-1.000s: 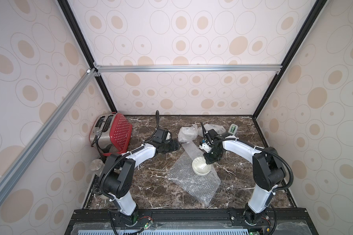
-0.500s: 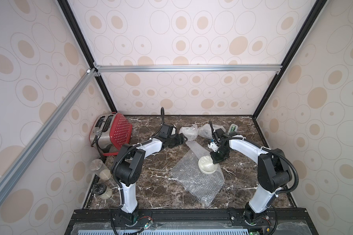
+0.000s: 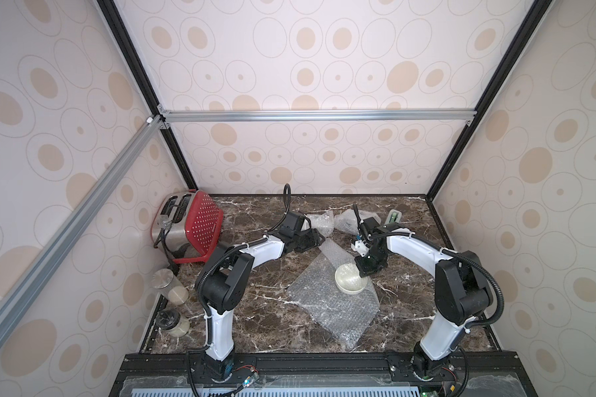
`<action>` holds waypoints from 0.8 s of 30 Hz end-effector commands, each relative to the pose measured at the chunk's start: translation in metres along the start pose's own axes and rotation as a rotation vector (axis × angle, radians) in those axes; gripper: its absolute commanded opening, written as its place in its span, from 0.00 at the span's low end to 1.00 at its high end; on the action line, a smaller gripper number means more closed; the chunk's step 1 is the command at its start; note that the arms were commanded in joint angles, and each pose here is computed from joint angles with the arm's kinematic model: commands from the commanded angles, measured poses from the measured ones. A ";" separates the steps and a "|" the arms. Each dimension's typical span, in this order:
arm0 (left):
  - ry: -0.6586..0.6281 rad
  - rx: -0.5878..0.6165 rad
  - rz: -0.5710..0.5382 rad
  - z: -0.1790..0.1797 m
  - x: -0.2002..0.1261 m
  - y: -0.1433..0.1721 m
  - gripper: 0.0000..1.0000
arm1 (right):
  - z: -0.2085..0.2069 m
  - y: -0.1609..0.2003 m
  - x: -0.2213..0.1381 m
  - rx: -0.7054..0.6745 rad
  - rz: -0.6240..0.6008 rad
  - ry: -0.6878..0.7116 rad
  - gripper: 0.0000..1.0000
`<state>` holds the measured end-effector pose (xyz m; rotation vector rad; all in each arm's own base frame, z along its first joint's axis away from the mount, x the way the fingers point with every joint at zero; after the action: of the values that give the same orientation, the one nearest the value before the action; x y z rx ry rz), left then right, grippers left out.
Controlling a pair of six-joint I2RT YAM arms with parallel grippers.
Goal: Wrap bowls in bubble wrap
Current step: Wrap the bowl in bubble wrap.
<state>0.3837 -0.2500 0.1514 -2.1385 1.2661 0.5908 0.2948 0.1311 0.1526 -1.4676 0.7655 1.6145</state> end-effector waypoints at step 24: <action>0.002 -0.006 -0.079 -0.006 0.006 -0.010 0.12 | 0.000 0.004 -0.010 0.008 -0.020 0.003 0.00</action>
<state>0.3943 -0.2529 0.1256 -2.1499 1.2043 0.6587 0.2942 0.1300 0.1512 -1.4699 0.7758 1.6121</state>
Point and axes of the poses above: each gripper's point midway between its finger pads, its own x axis out along the fingers, its own z axis along the line the jaws close on, y = z × x, the point moved 9 cm from there along -x, back along the fingers, and after that the axes turned 10 degrees about -x, right-handed, at the moved point
